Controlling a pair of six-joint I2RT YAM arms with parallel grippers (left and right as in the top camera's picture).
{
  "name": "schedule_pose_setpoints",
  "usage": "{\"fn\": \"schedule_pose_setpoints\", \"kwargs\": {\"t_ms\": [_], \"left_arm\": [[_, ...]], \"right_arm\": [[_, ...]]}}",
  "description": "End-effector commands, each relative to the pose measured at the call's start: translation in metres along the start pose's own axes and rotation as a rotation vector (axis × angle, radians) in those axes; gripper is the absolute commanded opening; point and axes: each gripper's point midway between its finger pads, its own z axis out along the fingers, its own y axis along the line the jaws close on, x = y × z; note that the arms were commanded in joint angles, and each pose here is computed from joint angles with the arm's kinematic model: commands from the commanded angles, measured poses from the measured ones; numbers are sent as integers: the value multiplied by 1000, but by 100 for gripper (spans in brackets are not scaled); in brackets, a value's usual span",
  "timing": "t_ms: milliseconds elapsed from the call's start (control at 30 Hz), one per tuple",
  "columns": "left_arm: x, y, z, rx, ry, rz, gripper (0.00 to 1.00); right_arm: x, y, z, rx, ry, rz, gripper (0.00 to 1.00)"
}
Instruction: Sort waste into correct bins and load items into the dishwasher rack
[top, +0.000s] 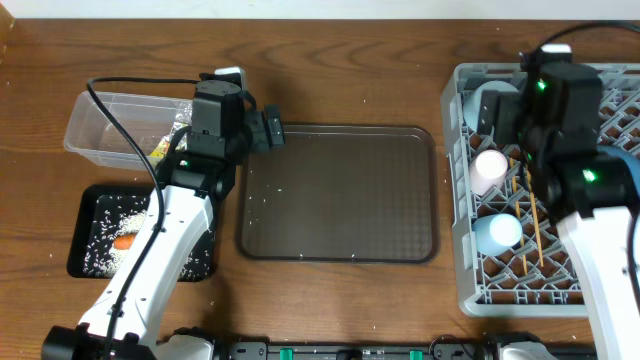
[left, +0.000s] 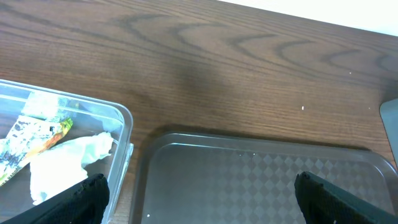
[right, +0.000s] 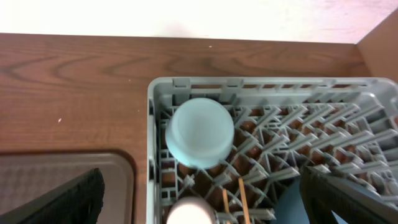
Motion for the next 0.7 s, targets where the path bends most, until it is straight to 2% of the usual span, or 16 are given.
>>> {"fn": "schedule_pose_setpoints", "kwargs": {"t_ms": [0, 400, 667], "left_arm": [[-2, 2, -2, -8, -10, -4, 98], [-2, 2, -2, -8, -10, -4, 98], [-2, 2, -2, -8, -10, -4, 98]], "right_arm": [[-10, -7, -43, -12, -85, 26, 99], [3, -39, -174, -23, -307, 79, 99], [27, -49, -209, -25, -342, 87, 99]]}}
